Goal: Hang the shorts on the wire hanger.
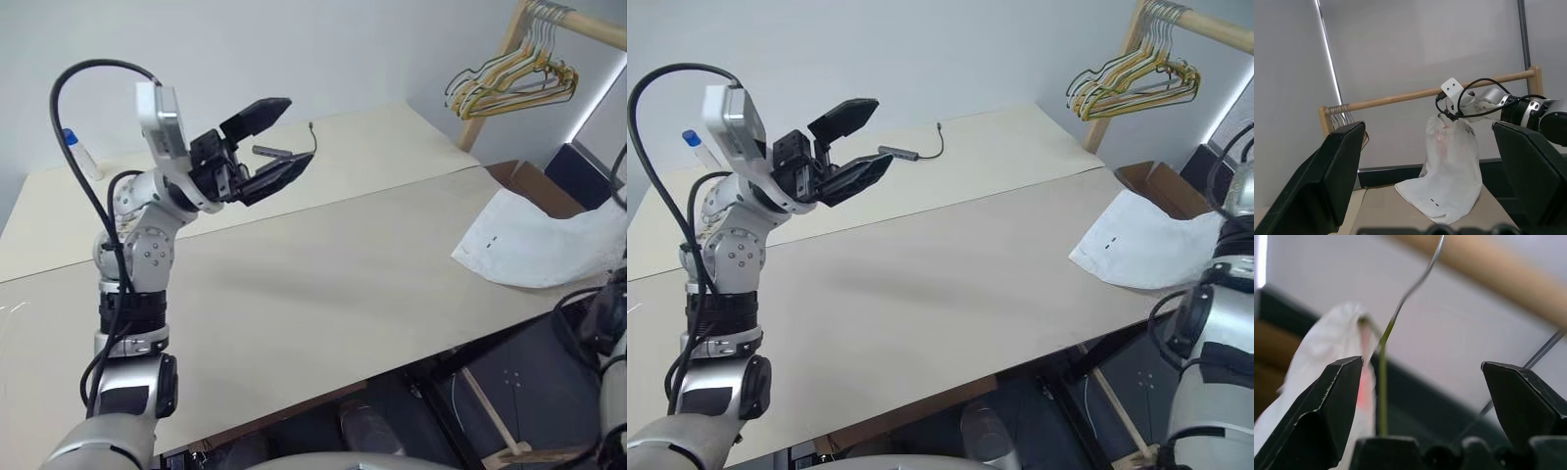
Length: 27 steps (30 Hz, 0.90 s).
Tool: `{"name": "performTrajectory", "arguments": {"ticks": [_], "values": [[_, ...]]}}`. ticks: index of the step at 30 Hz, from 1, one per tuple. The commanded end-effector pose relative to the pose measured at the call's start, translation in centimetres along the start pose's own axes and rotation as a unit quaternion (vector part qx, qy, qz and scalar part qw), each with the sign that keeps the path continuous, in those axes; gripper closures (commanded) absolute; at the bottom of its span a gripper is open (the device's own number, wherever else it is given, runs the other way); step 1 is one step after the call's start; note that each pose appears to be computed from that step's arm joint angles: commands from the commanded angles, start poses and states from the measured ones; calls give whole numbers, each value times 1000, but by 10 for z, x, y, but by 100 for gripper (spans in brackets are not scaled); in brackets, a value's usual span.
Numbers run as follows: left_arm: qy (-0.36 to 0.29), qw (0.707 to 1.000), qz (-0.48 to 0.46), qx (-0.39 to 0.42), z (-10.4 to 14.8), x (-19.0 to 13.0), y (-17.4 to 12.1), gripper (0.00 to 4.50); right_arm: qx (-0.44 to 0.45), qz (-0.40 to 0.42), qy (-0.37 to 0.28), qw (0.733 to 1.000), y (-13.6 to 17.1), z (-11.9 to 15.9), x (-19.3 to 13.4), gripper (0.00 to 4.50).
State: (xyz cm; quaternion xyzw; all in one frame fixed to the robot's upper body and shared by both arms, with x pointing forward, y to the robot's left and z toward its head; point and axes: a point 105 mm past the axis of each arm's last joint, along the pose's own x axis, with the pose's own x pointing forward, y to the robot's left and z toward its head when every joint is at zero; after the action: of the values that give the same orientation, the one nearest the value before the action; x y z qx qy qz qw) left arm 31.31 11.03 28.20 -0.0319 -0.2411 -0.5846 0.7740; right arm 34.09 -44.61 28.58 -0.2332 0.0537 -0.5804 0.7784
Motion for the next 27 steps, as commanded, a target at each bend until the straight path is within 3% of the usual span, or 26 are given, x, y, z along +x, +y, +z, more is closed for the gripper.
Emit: {"name": "performTrajectory", "arguments": {"ticks": [1,3,6,9,14,20,23,27], "values": [[7,1000,18,14,7,-10,4,0,11,-24,-129,991,-7,52,-15,4],[15,999,29,17,7,-14,6,0,9,-8,-168,986,0,64,-24,4],[31,997,68,7,6,-30,12,0,42,96,-251,962,29,89,-59,4],[57,994,97,5,1,-46,13,0,53,181,-292,938,49,97,-90,4],[117,984,132,-6,-13,-74,6,0,55,392,-331,856,87,96,-152,4],[160,973,169,-14,-24,-97,-4,0,50,547,-302,779,107,66,-195,4],[180,969,171,-9,-30,-101,-10,0,50,647,-281,707,106,45,-220,4],[195,965,174,-7,-35,-104,-16,0,-28,692,-298,657,106,14,-240,4]]}}
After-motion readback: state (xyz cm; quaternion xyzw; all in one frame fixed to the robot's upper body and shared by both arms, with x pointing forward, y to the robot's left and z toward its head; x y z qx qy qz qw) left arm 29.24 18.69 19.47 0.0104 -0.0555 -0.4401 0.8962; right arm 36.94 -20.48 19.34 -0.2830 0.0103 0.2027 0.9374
